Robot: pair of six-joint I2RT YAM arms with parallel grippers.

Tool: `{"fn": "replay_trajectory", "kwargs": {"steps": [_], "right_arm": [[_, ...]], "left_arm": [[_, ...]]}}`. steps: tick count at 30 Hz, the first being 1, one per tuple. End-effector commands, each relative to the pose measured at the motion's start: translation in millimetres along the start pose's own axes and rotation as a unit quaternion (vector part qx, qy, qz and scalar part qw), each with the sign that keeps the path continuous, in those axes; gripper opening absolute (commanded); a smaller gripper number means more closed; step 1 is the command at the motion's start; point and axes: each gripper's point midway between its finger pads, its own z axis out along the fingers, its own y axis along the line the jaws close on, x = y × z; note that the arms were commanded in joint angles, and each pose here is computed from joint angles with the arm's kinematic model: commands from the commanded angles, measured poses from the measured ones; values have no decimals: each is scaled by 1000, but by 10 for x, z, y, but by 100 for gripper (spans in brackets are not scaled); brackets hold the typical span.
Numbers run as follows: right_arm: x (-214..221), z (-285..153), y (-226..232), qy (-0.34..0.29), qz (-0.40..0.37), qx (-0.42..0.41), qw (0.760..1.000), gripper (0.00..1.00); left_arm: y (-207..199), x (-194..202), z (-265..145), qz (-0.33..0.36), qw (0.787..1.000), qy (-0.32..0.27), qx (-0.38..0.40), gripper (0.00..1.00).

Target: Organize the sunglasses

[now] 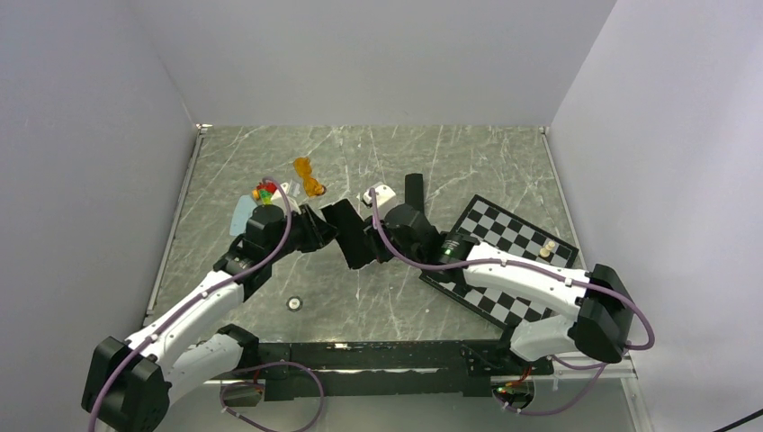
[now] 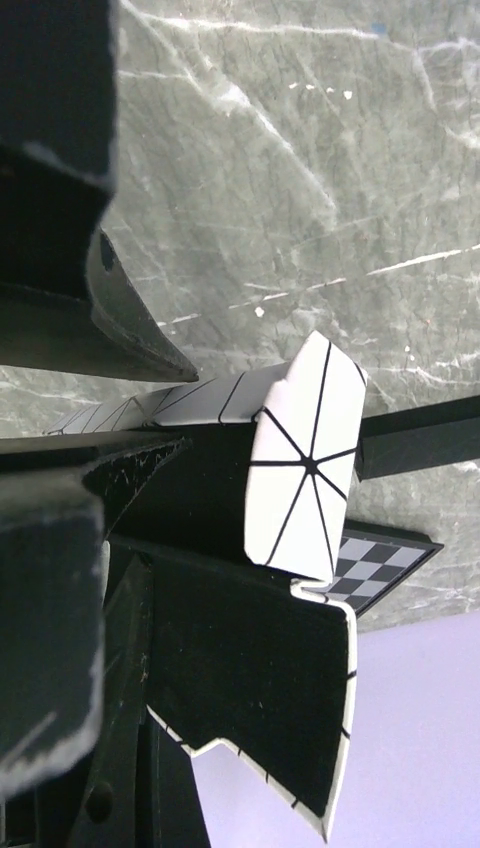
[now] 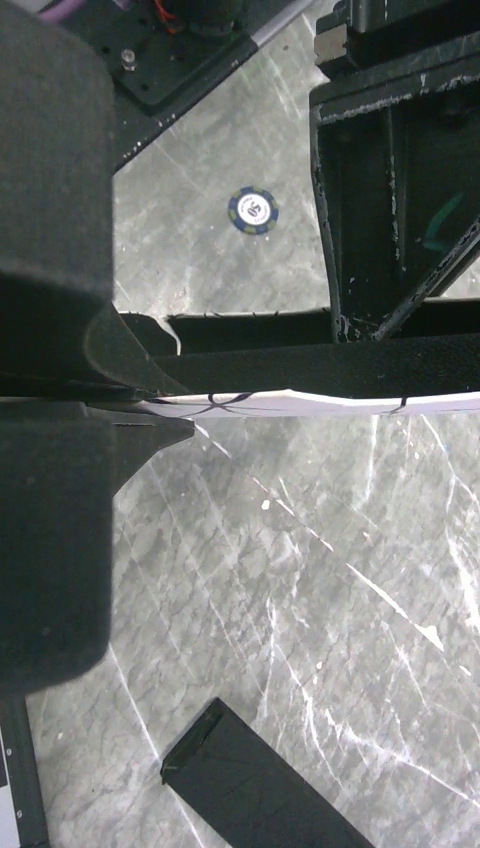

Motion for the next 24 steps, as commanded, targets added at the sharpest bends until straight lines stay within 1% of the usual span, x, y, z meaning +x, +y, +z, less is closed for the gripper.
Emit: {"fn": "replay_trajectory", "kwargs": {"steps": [1, 4, 7, 9, 13, 18, 20, 21, 22, 24], "right_arm": [[-342, -153, 83, -62, 23, -23, 998, 0], [-309, -154, -2, -57, 40, -15, 997, 0], [-282, -156, -153, -52, 75, -11, 996, 0], [-251, -153, -219, -49, 97, -15, 994, 0], [-218, -150, -301, -45, 117, -17, 992, 0], [-192, -129, -266, -39, 121, -36, 991, 0], [-170, -116, -314, -36, 129, -30, 990, 0], [-152, -112, -341, -33, 134, -26, 990, 0], [-141, -110, -367, -31, 138, -22, 990, 0], [-85, -90, -400, -21, 143, -16, 989, 0]], "left_arm": [[-58, -171, -68, 22, 999, -27, -2, 25], [-7, -99, -130, 26, 999, -19, -8, 17], [46, -60, -200, 25, 999, -22, -16, 12], [74, -47, -247, 21, 999, -26, -22, 11], [81, -66, -314, 16, 999, -39, -23, 12], [46, -92, -308, 20, 999, -33, -24, 13], [39, -93, -295, 20, 999, -29, -25, 13], [44, -84, -288, 18, 999, -25, -26, 14], [30, -89, -280, 18, 999, -25, -23, 17], [-1, -82, -251, 19, 999, -20, -15, 30]]}}
